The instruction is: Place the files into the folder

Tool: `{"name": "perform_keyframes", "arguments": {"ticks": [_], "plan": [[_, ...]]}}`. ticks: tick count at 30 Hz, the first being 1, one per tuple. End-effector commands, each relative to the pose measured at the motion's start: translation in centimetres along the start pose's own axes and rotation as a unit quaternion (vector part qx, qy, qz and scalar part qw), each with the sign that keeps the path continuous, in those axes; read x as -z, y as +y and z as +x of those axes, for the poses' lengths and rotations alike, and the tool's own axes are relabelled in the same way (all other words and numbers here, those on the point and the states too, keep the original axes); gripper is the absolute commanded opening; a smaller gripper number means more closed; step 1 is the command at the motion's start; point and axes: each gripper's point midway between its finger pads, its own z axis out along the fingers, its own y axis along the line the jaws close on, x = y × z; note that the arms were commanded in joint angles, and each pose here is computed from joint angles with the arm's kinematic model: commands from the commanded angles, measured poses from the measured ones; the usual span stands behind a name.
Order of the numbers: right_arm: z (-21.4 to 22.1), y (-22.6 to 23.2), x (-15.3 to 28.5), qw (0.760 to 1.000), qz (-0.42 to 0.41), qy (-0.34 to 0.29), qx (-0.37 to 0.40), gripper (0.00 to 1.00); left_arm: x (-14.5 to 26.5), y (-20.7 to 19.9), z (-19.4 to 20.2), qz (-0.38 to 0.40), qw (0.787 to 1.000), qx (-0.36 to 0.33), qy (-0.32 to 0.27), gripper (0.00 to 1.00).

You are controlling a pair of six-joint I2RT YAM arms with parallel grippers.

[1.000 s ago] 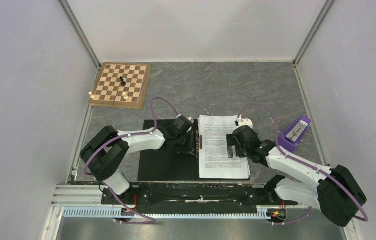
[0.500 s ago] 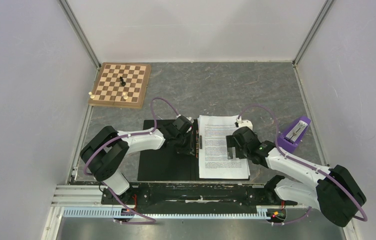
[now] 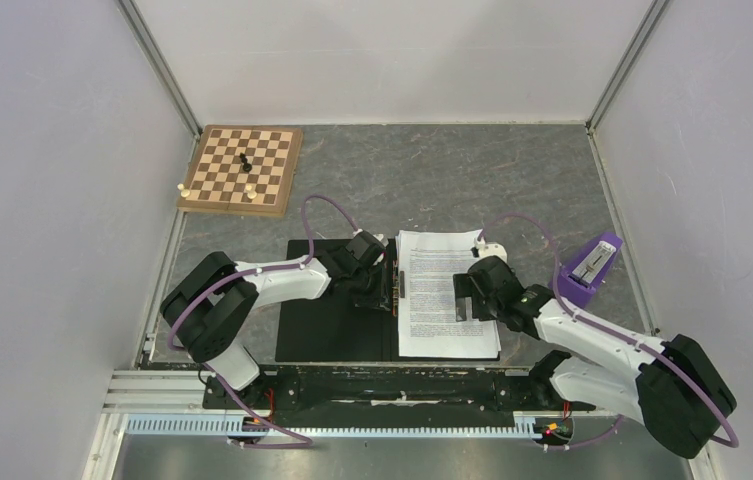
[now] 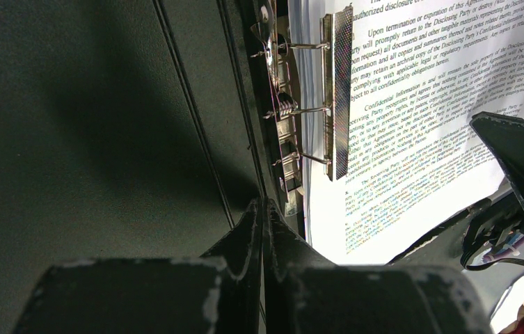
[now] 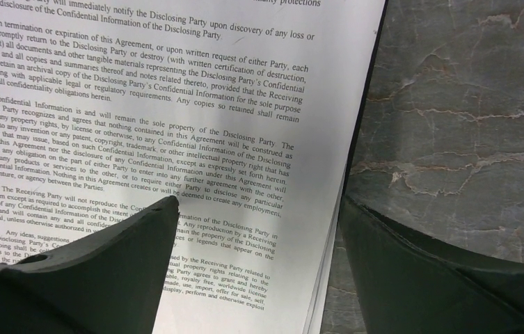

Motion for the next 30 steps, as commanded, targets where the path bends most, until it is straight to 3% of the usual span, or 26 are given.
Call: {"name": "perform_keyframes", "arguments": {"ticks": [1, 17, 30], "plan": [[-2.0, 1.2, 1.1, 0.999, -0.023, -0.024, -0.014, 0.88, -0.6, 0.8, 0.0, -0.023, 1.0, 0.01, -0.002, 0.02], [-0.3, 0.7, 0.5, 1.0, -0.016, -0.002, -0.015, 0.89, -0.8, 0.7, 0.0, -0.021, 1.0, 0.01, -0.001, 0.02], [-6.1, -0.3, 2.0, 0.998, 0.015, -0.057, -0.01, 0.94, 0.3, 0.4, -1.2, -0.027, 0.999, -0.001, -0.017, 0.02]]}}
